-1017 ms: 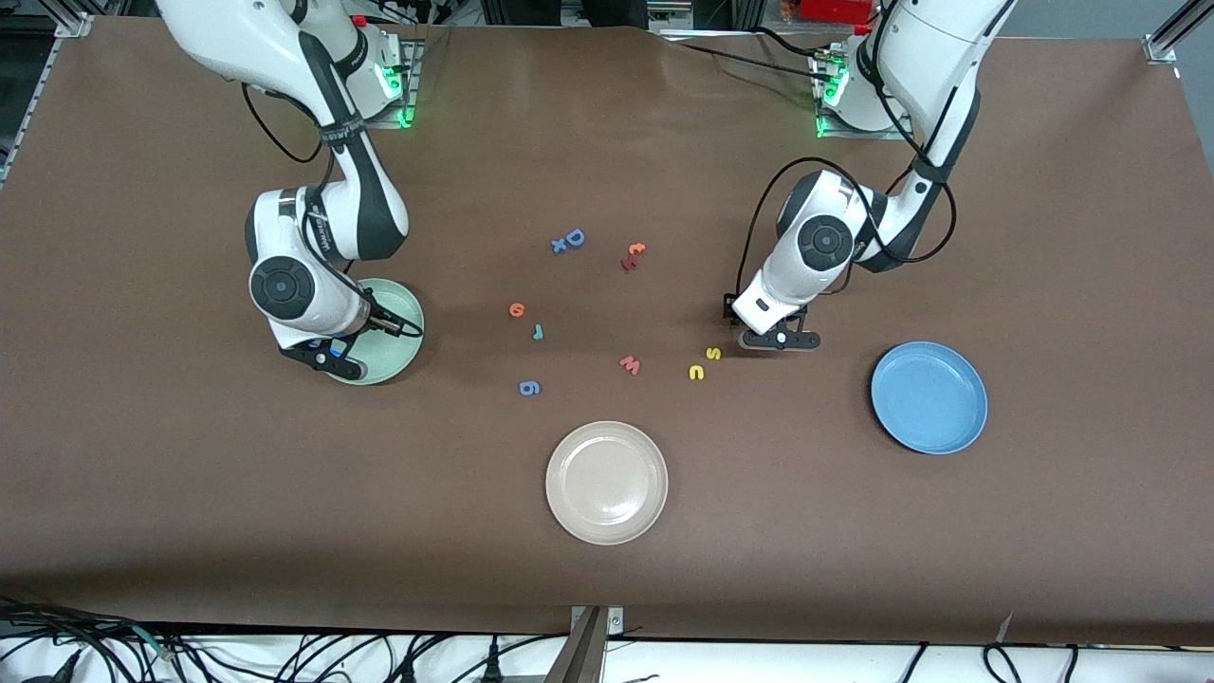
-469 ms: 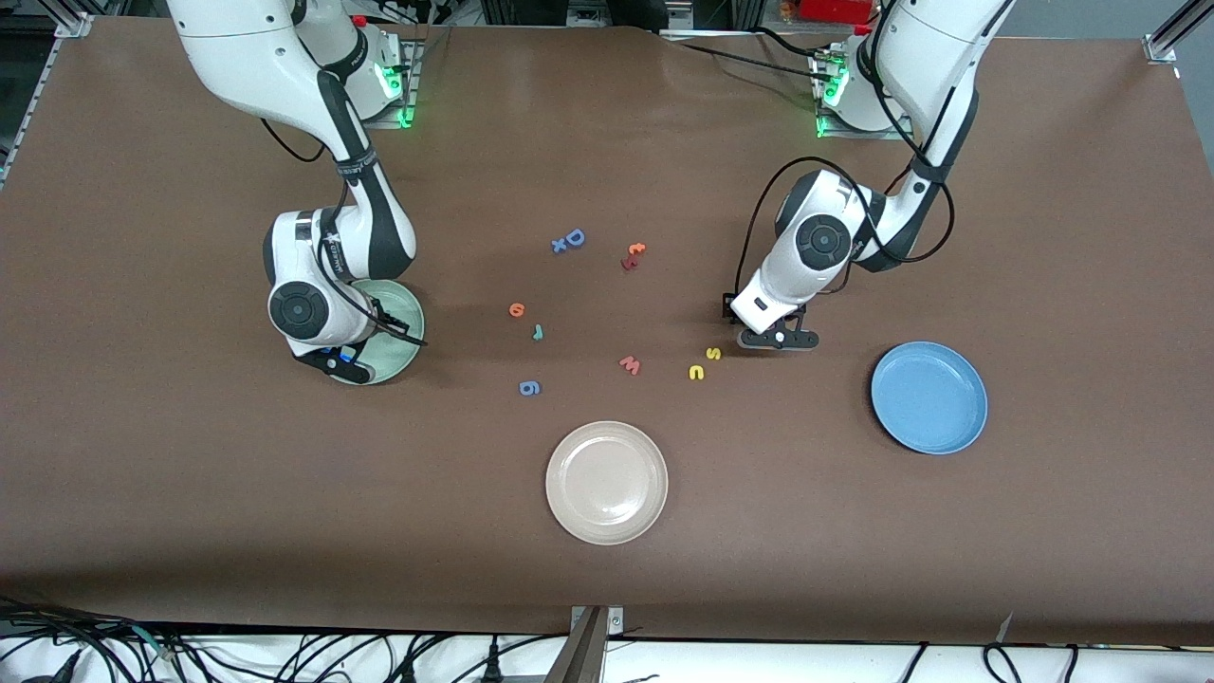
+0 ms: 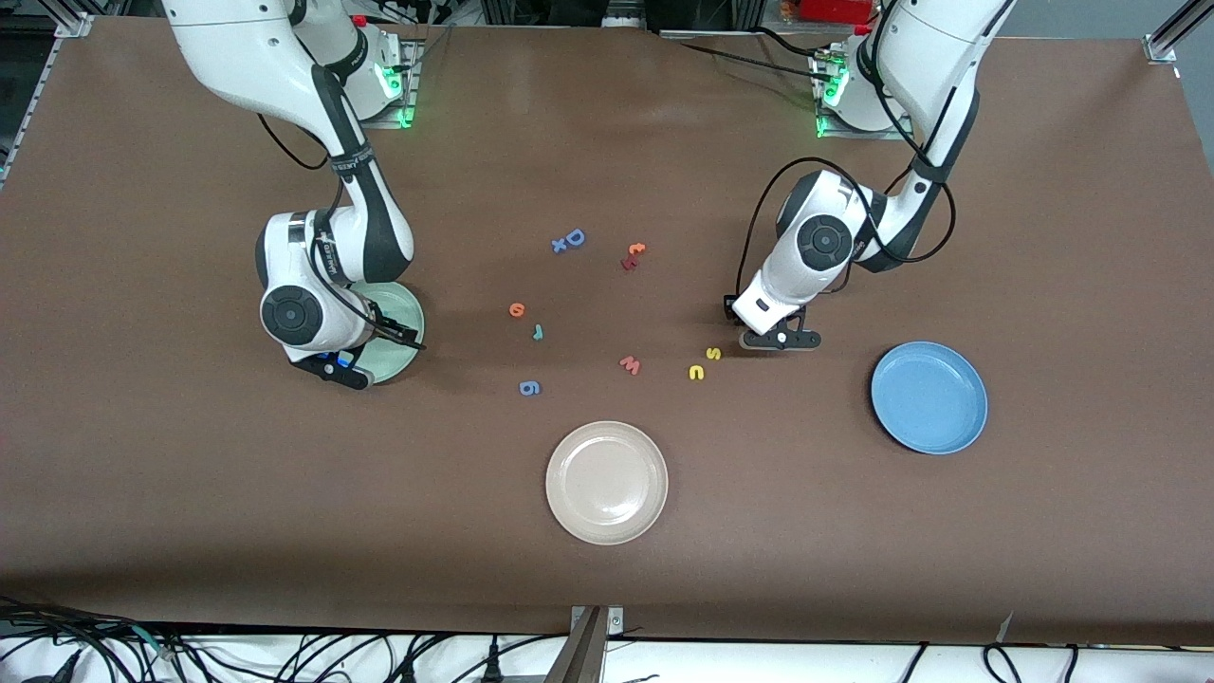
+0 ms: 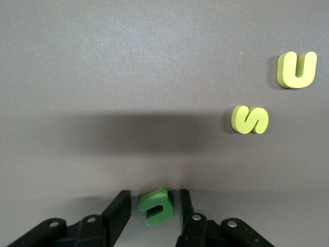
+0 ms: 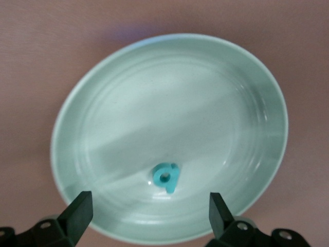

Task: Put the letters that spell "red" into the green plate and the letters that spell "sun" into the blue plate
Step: 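Drop the green s on the blue plate while the right gripper returns to the letters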

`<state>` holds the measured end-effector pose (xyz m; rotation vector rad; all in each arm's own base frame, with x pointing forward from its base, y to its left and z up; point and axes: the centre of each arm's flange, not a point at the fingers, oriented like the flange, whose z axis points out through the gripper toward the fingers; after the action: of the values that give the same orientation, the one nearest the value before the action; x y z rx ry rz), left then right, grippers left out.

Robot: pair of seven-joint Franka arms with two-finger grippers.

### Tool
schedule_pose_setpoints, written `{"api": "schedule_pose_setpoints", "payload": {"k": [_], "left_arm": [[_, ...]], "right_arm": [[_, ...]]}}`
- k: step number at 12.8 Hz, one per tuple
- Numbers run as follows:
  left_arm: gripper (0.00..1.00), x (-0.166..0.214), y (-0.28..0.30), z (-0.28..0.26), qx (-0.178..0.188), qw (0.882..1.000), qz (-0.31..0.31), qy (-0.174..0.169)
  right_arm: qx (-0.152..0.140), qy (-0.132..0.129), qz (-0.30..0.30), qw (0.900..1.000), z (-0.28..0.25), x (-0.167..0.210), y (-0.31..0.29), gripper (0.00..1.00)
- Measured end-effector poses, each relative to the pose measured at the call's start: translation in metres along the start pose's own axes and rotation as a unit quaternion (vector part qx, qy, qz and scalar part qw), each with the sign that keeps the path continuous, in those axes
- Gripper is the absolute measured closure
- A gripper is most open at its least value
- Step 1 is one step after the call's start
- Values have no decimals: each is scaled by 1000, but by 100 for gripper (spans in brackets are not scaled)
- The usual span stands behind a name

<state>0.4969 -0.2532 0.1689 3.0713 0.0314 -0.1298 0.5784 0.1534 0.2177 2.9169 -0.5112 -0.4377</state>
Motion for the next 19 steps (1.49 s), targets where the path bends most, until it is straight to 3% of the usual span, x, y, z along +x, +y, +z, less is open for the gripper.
{"api": "schedule_pose_setpoints", "payload": {"k": [2,5,10,13,19], "left_arm": [[66,-1,2,-1,-1,1000,1,1],[69,0,3,-3,-2,1000,1,3],[70,4,2,-8,-4,1000,3,10],[70,35,-32,-41,7,999,41,19],[70,79,-164,-85,37,989,142,28]], "right_arm": [[2,-2,-2,1000,-17,2,-4,0],[5,-7,-1,1000,-36,2,-10,0],[54,-16,19,998,-57,-16,-46,0],[61,7,47,997,-62,-47,-91,0],[86,58,86,991,-45,-93,-159,0]]}}
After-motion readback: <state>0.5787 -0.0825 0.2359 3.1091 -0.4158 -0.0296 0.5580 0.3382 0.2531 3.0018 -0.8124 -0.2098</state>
